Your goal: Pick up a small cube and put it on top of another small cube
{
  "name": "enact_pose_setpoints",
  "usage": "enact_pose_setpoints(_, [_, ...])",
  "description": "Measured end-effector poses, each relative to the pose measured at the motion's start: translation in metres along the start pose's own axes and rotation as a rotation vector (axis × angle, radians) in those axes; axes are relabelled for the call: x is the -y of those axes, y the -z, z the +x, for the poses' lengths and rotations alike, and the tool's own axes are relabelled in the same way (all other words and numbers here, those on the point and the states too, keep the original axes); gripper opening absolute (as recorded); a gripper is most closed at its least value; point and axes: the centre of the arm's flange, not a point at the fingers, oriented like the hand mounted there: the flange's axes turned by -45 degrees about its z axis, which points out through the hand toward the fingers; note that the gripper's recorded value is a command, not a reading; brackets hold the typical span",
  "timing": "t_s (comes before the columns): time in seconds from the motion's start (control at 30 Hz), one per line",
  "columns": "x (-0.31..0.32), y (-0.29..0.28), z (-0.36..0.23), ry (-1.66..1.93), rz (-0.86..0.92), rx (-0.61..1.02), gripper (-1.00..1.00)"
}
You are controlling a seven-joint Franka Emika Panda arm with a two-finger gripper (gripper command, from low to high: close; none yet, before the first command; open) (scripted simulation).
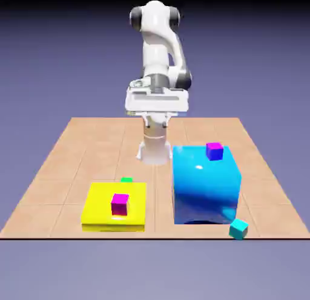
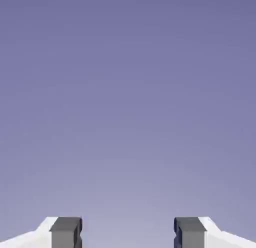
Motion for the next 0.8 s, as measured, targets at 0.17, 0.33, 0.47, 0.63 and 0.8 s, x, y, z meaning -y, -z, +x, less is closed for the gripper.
enact_pose_setpoints(0.17, [0.049,-0.037,0.035,0.174,0.029,0.144,0.0])
enact_pose_setpoints(0.33, [0.104,-0.074,0.059,0.34,0.053,0.277,0.0])
enact_pose_setpoints(0.47, [0.154,-0.101,0.071,0.473,0.074,0.374,0.0])
enact_pose_setpoints(0.63, [0.209,-0.133,0.079,0.613,0.087,0.485,0.0])
enact_pose_setpoints(0.8, [0.262,-0.162,0.08,0.735,0.097,0.584,0.0])
